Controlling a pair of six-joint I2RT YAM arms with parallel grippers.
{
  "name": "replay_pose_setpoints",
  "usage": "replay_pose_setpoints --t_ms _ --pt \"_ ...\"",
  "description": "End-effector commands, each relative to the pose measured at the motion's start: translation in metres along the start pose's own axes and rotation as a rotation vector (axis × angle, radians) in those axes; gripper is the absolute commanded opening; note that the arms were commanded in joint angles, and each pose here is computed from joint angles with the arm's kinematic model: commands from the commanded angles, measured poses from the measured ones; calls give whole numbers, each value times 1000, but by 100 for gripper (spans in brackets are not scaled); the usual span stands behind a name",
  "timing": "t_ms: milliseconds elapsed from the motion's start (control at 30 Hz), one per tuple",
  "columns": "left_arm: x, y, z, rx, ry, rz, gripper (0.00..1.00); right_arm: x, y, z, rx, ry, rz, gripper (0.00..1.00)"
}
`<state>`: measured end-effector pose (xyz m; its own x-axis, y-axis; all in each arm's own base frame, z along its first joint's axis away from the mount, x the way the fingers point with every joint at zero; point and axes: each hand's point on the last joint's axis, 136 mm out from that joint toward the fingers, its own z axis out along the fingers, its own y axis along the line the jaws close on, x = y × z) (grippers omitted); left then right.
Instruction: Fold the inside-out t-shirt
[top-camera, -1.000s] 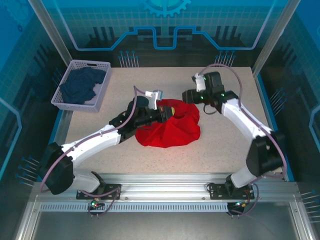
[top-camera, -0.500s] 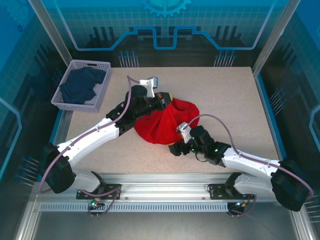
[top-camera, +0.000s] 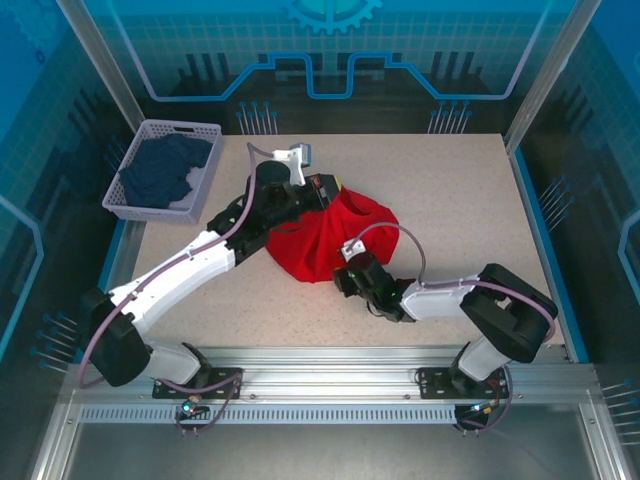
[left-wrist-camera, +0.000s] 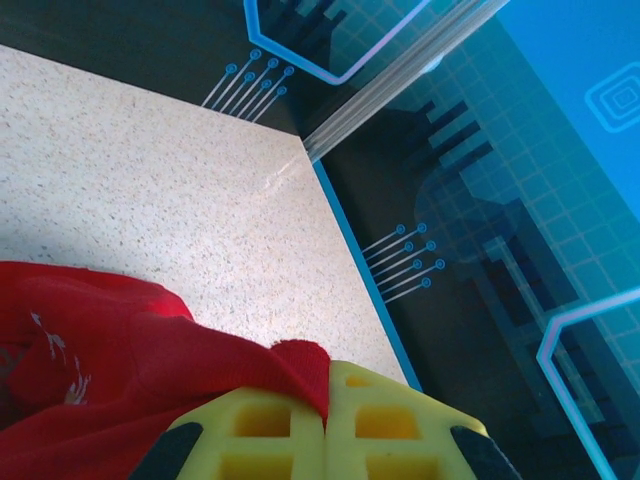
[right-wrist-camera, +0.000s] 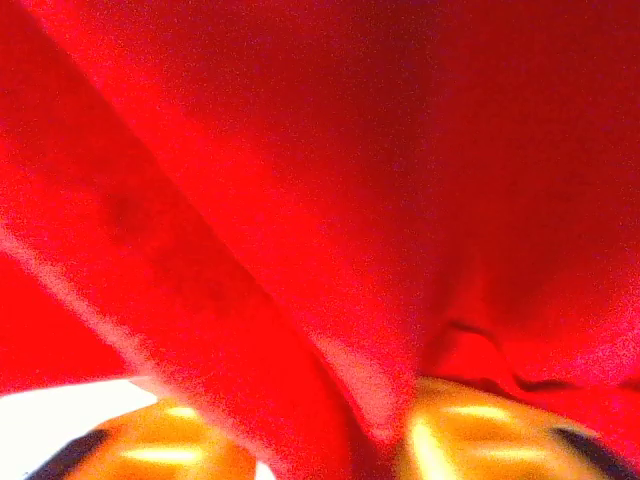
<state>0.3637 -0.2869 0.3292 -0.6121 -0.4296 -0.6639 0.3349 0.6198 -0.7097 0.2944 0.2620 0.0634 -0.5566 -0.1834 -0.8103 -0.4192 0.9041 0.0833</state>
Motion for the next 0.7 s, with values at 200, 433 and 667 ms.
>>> replay_pose_setpoints --t_ms 200,433,667 --pt "-91 -63 -60 143 -248 121 0 -159 -132 -141 225 -288 103 0" --pt "-116 -108 -101 247 -327 148 0 -255 -169 -234 236 -355 59 0" --pt "-103 -34 -90 9 -367 108 0 -247 -169 -177 129 -126 32 1"
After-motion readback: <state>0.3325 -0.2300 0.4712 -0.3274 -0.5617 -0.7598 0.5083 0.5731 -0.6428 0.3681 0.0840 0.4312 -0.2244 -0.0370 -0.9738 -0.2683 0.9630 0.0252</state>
